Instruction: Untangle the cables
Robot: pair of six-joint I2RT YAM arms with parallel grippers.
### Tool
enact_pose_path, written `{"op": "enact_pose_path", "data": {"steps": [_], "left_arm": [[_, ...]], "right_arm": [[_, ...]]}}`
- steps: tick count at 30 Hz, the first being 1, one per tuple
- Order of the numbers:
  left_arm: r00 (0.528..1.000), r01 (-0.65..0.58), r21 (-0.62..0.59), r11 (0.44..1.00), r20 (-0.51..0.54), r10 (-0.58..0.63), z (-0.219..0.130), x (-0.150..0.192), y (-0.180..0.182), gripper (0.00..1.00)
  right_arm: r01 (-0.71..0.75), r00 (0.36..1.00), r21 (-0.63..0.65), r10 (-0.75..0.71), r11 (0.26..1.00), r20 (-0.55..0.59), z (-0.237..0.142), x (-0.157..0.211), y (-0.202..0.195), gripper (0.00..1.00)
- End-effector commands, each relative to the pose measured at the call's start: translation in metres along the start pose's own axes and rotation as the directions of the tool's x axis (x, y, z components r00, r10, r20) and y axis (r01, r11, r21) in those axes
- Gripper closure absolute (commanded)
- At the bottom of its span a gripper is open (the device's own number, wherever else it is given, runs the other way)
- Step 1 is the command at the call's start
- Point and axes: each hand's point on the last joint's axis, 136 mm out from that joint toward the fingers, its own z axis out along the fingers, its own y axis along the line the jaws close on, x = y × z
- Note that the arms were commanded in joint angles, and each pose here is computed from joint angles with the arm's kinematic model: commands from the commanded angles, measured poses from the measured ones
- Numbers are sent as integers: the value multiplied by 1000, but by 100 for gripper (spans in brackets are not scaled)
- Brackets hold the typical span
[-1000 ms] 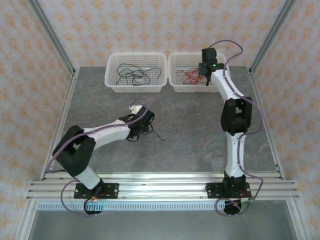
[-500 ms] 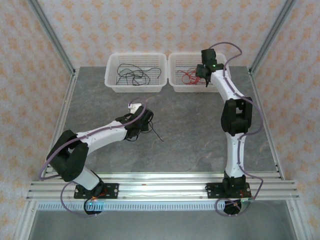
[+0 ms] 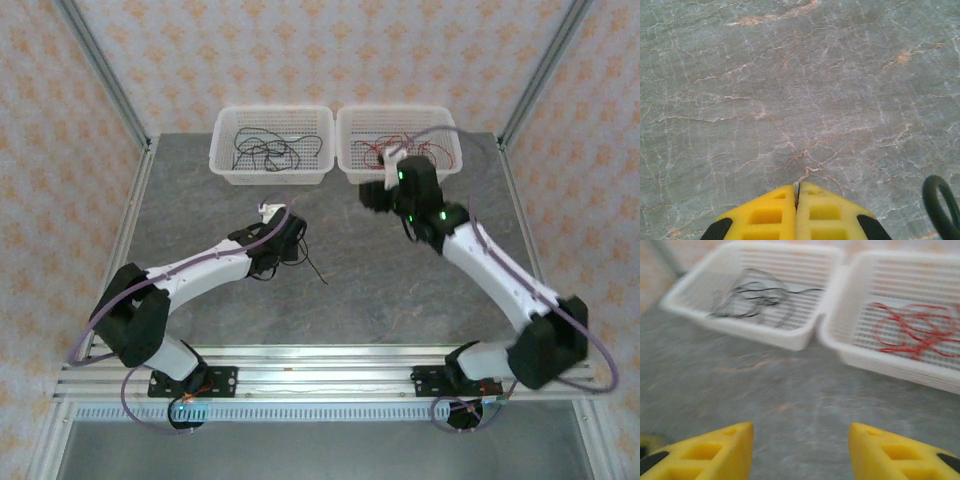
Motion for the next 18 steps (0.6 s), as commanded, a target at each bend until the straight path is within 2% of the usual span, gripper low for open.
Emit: {"op": "enact_pose_path", "data": {"steps": [1, 3, 6, 12, 18], "left_arm": [[999, -50, 30, 998, -11, 50, -16, -6, -5, 100], [998, -63, 30, 998, -18, 63, -18, -7, -6, 100], [997, -72, 25, 997, -26, 72, -19, -7, -5, 100], [997, -67, 35, 997, -28, 68, -22, -5, -5, 100], [997, -65, 31, 997, -30, 66, -21, -3, -4, 100]], "right_arm": [[148, 989, -227, -140, 963, 50, -3, 46, 51, 48], [186, 982, -329, -163, 926, 98, -18, 58, 78, 48], [222, 973, -410, -177, 884, 147, -28, 69, 108, 48], [230, 973, -470, -183, 852, 144, -13, 80, 147, 49], [238, 971, -479, -194, 845, 140, 0, 80, 168, 49]]}}
